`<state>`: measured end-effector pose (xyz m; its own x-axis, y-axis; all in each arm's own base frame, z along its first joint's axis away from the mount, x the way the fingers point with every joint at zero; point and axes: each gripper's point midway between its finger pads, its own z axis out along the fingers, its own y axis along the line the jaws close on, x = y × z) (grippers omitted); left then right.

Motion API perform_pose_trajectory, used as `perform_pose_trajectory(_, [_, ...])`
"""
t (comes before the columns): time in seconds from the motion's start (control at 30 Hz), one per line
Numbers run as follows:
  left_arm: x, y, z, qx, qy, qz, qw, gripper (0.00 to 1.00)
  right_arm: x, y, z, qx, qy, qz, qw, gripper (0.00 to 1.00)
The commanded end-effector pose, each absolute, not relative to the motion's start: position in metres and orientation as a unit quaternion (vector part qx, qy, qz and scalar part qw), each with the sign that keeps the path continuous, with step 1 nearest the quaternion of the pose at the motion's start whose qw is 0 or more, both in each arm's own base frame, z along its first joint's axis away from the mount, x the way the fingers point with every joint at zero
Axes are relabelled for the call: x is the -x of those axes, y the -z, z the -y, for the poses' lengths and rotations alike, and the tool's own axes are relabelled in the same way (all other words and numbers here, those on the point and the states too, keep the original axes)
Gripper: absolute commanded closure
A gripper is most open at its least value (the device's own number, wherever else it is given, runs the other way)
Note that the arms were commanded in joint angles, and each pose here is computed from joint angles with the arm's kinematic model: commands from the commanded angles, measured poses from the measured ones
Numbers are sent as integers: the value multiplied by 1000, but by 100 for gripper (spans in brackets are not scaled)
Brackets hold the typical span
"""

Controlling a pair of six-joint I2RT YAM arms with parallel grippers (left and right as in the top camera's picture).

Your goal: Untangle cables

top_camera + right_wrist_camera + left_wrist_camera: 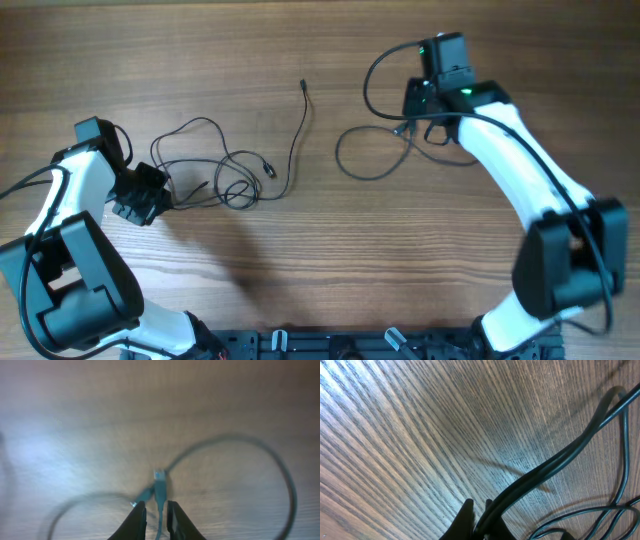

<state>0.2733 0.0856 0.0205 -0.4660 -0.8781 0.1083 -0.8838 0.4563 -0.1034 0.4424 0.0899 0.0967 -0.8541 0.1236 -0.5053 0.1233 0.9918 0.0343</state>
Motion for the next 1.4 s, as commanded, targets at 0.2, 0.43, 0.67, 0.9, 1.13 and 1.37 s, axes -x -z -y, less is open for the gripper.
perform_pose_trajectory(0.2, [-271, -18, -88, -522, -65, 850, 23, 96, -437, -8, -90, -79, 11, -981, 175, 23])
perform_pose_trajectory(0.43, [-273, -18, -88, -522, -66, 850, 19, 96, -433, 0, -90, -52, 17, -985, 161, 2])
perform_pose_trajectory(0.67, [-275, -18, -89, -521, -67, 851, 14, 96, -415, 18, -85, -263, -2, -956, 133, 12])
perform_pose_trajectory(0.9, [-273, -16, -88, -522, -67, 850, 18, 96, -409, 58, -84, -276, 12, -955, 106, 58])
perform_pose_trajectory(1.13, [-273, -16, -88, -522, -67, 850, 18, 96, -390, 72, -107, -137, -34, -989, 44, 94])
perform_pose_trajectory(1.37, [-272, -16, -88, -522, -67, 850, 18, 96, -397, 34, -122, -37, -73, -995, 58, 96])
